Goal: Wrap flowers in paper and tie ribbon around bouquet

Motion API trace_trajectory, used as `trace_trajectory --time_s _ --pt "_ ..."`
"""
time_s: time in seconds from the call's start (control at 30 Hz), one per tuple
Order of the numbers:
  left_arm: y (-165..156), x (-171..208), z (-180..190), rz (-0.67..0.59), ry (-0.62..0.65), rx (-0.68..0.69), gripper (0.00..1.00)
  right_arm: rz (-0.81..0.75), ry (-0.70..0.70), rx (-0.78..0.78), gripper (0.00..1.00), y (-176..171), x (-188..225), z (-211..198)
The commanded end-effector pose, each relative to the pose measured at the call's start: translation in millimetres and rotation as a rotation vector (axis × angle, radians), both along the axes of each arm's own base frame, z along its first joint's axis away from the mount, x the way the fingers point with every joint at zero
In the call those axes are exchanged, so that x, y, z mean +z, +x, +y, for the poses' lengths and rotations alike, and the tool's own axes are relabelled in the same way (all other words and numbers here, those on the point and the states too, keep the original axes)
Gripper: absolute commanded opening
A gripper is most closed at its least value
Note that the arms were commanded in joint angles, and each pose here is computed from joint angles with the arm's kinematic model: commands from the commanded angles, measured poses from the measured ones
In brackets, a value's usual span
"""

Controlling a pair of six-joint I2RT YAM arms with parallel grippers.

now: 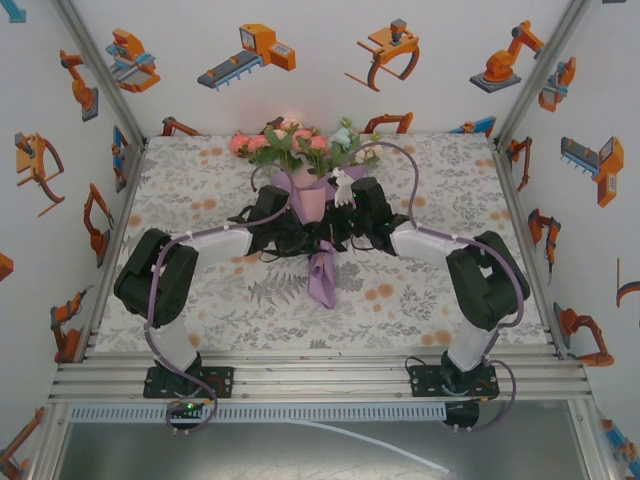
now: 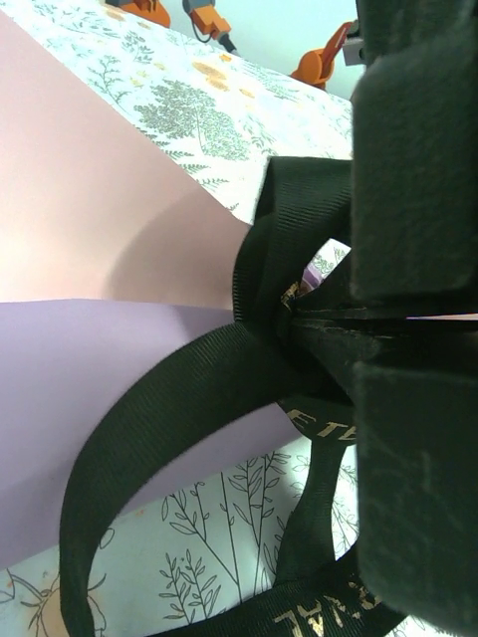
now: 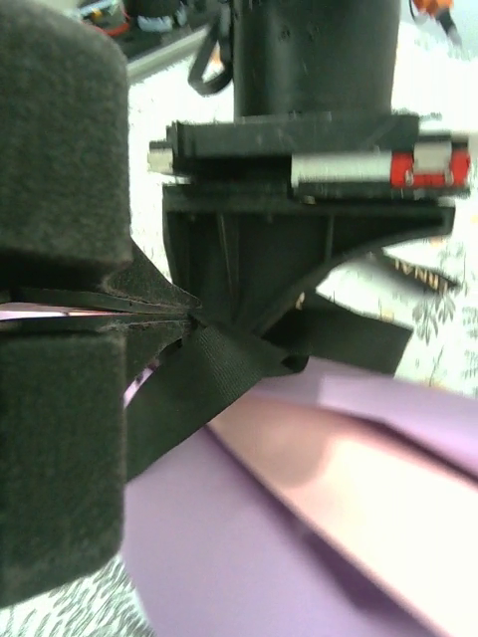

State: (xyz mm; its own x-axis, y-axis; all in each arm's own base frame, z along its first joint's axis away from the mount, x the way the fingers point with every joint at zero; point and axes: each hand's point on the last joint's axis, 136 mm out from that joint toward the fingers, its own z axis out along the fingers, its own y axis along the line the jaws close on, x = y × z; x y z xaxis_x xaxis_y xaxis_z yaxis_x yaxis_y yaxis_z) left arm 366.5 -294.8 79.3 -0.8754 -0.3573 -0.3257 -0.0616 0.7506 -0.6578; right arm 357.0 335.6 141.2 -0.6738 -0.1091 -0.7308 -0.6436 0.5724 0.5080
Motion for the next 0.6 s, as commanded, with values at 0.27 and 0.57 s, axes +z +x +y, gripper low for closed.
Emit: trace_trajectory --time_s 0.27,0.57 --pt "3 40 -27 -0.193 -0.143 -0.177 0.0 -0.024 0.102 0.158 0.28 -20 30 16" --pt "-4 43 -40 -0.233 -0.18 -0.295 0.0 -0.037 -0.089 0.093 0.4 -28 13 -25"
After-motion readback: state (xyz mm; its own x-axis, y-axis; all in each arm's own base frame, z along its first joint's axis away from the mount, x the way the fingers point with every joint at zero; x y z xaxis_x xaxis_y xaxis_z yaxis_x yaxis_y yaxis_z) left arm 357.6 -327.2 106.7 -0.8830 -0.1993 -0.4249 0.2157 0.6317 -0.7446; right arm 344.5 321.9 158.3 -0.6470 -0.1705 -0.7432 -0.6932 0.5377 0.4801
